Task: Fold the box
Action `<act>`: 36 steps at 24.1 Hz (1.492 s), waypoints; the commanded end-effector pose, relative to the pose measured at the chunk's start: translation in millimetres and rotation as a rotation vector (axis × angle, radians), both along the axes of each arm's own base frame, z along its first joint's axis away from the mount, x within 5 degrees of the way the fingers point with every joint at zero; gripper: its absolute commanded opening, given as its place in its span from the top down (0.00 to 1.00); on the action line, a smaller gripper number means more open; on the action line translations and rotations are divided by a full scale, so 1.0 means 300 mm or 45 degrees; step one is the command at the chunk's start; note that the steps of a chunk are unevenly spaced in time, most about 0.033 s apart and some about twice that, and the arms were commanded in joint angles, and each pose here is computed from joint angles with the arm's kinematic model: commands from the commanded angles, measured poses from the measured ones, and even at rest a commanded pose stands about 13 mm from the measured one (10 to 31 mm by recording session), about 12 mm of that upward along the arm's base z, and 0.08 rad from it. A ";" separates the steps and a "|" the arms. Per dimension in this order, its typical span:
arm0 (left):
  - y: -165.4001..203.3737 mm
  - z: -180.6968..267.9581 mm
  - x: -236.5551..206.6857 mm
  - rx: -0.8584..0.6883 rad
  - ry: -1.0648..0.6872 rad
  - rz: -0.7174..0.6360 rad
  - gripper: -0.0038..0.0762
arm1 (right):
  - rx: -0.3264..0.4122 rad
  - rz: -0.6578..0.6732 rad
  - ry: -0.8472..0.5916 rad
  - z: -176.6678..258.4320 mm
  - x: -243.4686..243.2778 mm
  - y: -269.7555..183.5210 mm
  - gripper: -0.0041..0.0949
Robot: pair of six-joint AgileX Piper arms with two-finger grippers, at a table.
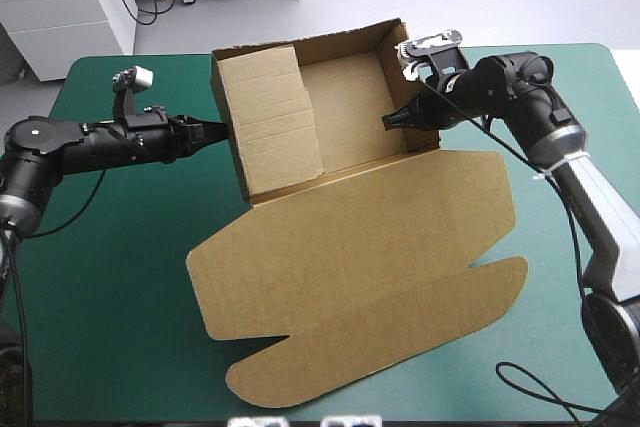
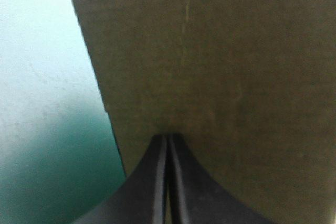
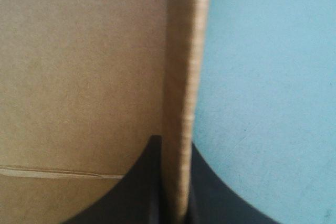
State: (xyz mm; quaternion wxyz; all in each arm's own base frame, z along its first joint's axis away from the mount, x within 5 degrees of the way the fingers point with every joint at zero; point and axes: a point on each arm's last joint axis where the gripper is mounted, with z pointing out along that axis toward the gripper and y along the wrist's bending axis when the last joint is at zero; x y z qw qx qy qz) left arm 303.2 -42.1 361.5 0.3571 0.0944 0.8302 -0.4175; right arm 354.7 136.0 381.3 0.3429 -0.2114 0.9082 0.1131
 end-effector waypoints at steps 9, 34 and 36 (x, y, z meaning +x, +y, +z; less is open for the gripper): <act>-0.056 0.188 -0.061 -0.284 -0.147 -0.167 0.96 | 0.097 0.015 -0.121 0.100 -0.040 0.012 0.97; -0.036 0.166 -0.061 -0.064 0.002 -0.095 0.40 | 0.099 0.008 -0.072 0.093 -0.048 0.014 0.97; -0.050 0.200 -0.069 0.076 0.029 -0.075 0.40 | 0.089 0.022 -0.086 0.094 -0.052 0.028 0.97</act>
